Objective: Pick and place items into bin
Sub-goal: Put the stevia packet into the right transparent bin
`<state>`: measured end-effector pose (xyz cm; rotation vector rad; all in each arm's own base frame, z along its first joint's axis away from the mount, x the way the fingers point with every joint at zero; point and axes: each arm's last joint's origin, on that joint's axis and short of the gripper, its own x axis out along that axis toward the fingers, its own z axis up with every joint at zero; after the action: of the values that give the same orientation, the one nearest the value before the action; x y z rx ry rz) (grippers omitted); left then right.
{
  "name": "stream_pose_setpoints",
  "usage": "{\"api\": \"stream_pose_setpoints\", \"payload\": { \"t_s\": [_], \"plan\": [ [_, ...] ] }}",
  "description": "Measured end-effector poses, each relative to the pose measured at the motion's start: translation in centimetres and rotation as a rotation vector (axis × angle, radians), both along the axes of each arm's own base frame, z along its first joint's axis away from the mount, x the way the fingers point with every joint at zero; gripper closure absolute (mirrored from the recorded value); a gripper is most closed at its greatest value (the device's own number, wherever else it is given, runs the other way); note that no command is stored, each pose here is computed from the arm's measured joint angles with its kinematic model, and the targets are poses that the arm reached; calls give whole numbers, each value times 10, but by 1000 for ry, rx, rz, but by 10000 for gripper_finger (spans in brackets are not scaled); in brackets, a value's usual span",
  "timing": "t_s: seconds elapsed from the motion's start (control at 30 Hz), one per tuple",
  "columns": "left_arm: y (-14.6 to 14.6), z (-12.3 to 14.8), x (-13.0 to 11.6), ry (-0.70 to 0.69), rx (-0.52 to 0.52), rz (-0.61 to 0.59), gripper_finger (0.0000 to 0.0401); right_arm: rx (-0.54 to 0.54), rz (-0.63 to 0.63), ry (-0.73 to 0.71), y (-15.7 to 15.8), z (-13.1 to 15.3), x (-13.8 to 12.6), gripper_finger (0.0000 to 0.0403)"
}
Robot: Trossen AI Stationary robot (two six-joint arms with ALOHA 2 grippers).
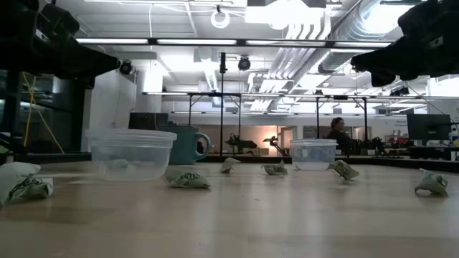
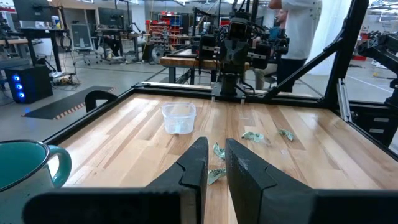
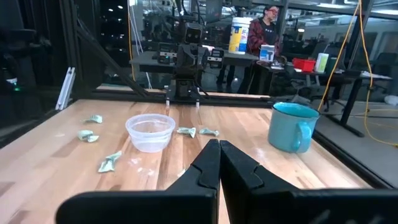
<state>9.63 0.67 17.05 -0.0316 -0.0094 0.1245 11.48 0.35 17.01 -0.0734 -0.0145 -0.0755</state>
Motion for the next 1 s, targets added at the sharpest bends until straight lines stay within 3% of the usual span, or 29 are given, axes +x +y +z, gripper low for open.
{"api": "stream_pose_setpoints", "payload": {
  "t_s": [0.47,0.63,0.83,1.0],
  "plan": [
    [0,0,0,0,0,0,309,29,19,-76,0,7,0,402],
    [0,0,0,0,0,0,309,29,-49,-73,-1,7,0,402],
    [1,1,0,-26,-78,19,309,13,-59,-61,-2,7,0,402],
    [2,2,0,-34,-104,67,309,13,1,-96,0,11,1,361]
  ]
}}
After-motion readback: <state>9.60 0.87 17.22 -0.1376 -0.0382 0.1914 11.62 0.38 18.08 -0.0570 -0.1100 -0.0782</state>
